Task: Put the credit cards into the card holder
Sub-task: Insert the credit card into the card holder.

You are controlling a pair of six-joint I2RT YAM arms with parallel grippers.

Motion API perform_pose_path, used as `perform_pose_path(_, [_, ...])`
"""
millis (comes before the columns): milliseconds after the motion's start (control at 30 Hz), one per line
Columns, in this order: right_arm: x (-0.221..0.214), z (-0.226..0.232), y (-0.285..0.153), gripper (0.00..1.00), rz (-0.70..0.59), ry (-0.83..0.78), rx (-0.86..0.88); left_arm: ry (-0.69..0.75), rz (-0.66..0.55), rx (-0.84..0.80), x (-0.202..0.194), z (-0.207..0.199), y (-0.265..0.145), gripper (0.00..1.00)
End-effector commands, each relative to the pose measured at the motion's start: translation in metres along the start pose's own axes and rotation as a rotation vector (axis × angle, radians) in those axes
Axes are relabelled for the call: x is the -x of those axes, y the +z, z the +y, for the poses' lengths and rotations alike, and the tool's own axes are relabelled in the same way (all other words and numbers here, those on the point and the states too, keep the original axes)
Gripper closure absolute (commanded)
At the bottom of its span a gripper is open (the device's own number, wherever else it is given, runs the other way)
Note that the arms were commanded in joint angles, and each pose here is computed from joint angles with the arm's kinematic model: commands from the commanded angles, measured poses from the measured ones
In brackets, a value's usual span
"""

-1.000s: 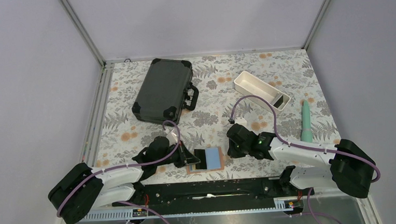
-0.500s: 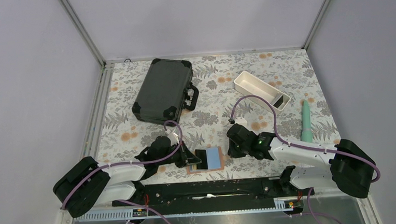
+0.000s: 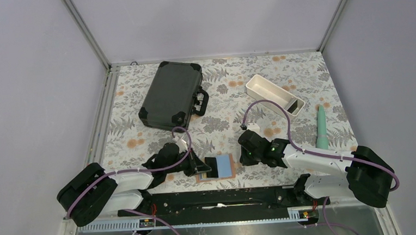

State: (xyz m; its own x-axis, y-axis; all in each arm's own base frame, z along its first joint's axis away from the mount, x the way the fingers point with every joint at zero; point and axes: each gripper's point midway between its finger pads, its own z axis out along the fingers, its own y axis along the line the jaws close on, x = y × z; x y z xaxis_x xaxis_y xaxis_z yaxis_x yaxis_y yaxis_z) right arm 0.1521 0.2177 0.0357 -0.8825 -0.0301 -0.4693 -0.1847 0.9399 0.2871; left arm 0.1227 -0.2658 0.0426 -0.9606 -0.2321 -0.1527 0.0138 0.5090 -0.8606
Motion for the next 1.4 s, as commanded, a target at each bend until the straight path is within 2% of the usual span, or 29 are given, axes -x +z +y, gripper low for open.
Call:
perform_pose_path(0, [0.0023, -0.0036, -0.0002, 1.00, -0.015, -0.001, -0.030, 0.012, -0.025, -0.025, 0.0045, -0.0041, -0.0032, 1.00])
perform_pose_path(1367, [0.0004, -0.0067, -0.0003, 1.00, -0.008, -0.004, -0.045, -0.003, -0.005, -0.059, 0.0041, -0.0053, 0.0038, 1.00])
